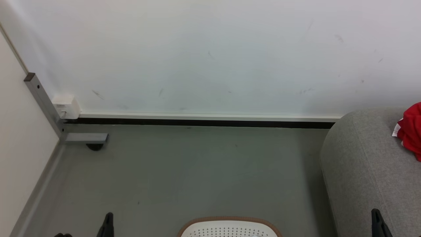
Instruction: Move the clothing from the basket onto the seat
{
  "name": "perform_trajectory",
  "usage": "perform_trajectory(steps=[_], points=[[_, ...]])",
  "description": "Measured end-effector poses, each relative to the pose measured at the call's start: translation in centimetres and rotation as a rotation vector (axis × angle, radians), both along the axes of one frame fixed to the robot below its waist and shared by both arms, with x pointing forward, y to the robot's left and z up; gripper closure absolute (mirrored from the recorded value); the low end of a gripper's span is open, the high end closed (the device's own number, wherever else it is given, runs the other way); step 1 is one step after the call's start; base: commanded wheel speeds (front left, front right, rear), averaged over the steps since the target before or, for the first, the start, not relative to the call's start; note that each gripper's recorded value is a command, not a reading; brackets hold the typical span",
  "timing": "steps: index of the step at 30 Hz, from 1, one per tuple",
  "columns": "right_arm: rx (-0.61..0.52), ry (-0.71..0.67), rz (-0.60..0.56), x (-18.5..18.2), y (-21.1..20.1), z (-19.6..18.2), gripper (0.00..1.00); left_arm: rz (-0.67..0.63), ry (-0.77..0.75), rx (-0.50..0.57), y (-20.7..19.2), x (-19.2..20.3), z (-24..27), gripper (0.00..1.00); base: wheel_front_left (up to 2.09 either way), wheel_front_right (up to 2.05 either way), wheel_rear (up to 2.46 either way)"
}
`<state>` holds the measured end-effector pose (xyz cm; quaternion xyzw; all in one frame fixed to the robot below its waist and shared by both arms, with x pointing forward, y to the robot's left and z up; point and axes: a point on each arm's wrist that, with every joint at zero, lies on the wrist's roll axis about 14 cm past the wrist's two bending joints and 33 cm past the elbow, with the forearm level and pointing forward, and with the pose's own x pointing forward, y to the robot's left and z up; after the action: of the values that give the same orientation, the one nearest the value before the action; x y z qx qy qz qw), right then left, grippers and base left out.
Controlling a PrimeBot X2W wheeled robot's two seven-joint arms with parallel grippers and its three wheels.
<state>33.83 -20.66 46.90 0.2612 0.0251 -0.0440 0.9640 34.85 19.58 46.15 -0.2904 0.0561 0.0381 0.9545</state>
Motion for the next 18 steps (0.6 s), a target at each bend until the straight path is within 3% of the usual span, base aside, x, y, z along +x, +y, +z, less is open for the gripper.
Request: perform_trajectory(steps=[18], points=[[0.263,-0.009,-0.025,1.2,-0.1,0.5,1.00,0.033,-0.004,-0.249,0.2,0.9,0.6,1.00,0.00,0.00,0.00]])
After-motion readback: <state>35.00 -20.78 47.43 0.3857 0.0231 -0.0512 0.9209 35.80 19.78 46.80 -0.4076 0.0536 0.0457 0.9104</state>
